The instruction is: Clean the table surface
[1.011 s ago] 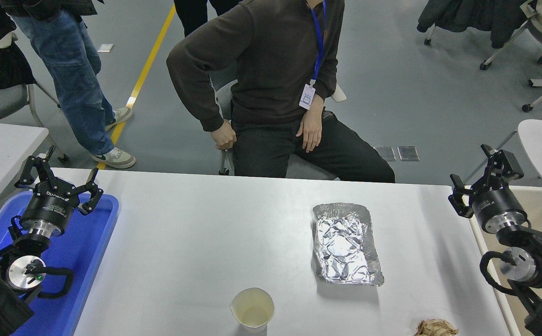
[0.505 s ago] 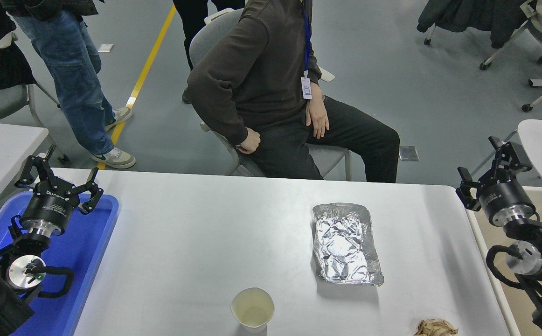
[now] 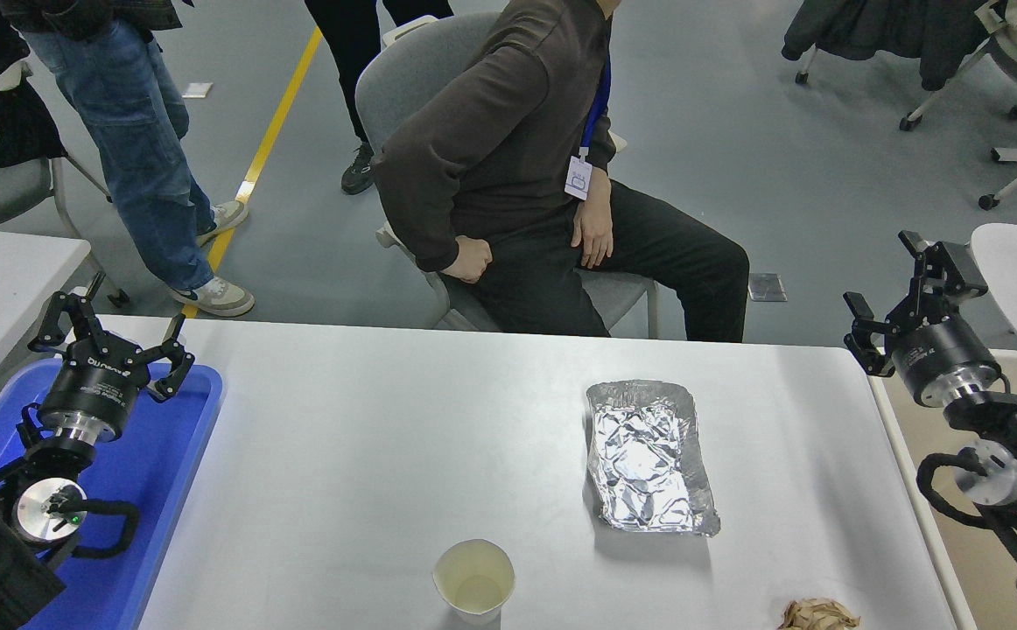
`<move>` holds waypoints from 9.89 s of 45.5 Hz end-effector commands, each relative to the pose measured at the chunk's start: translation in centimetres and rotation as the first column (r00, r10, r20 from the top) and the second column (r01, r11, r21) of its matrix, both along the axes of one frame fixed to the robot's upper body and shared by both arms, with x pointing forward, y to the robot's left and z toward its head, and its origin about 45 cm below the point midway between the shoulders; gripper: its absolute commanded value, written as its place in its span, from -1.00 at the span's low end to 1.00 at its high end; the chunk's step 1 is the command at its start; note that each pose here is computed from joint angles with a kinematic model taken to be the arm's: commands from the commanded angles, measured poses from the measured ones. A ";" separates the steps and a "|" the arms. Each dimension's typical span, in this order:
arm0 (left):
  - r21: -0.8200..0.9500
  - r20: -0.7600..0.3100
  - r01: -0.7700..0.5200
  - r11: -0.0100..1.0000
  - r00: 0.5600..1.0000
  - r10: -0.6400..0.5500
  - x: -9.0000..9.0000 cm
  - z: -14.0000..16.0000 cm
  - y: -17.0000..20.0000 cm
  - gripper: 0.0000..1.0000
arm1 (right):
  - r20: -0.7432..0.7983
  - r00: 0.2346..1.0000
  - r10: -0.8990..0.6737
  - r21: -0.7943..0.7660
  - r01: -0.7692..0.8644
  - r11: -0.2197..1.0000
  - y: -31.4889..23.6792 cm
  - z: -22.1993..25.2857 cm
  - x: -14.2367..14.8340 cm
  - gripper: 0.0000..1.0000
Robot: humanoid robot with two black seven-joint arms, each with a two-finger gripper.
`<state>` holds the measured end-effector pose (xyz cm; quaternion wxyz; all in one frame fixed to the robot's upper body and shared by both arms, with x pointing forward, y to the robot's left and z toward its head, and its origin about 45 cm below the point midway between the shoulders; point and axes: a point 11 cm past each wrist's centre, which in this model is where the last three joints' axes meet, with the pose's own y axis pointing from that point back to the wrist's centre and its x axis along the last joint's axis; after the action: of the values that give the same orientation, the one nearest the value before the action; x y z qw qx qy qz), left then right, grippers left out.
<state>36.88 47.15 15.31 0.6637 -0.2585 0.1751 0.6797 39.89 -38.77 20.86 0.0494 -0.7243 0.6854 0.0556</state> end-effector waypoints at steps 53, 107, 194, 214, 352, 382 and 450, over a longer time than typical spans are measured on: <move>-0.001 0.000 0.001 1.000 1.000 -0.001 0.0 0.0 0.0 1.00 | -0.331 0.469 0.819 -0.674 -0.724 0.143 21.0 1.7 -9.8 0.99; -0.001 0.001 0.000 1.000 1.000 0.000 0.0 0.0 0.0 1.00 | -0.775 0.209 0.596 -0.535 -0.719 -0.443 35.3 3.3 -10.6 0.99; -0.001 0.001 0.000 1.000 1.000 0.000 0.0 0.0 0.0 1.00 | -0.797 0.231 0.558 -0.560 -0.628 -0.540 35.5 -7.8 -13.2 -1.00; -0.001 0.001 0.000 1.000 1.000 0.000 0.0 0.0 0.0 1.00 | -0.769 0.247 0.589 -0.593 -0.620 -0.514 35.9 -5.6 -11.7 -1.00; -0.001 0.001 0.000 1.000 1.000 0.000 0.0 0.0 0.0 1.00 | -0.554 0.829 0.070 -0.825 -0.559 0.085 -10.2 14.0 -4.3 -1.00; -0.001 0.001 0.000 1.000 1.000 0.000 0.0 0.0 0.0 1.00 | -0.579 0.793 -0.189 -0.809 -0.531 0.250 -22.9 6.6 -6.9 -1.00; -0.001 0.001 0.000 1.000 1.000 0.000 0.0 0.0 0.0 1.00 | -0.533 0.714 -0.455 -0.846 -0.441 0.299 -23.7 -10.3 -14.1 -1.00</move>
<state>36.89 47.13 15.31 0.6635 -0.2591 0.1753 0.6796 27.07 -63.42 12.89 -0.6554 -0.5227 0.5358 -0.1005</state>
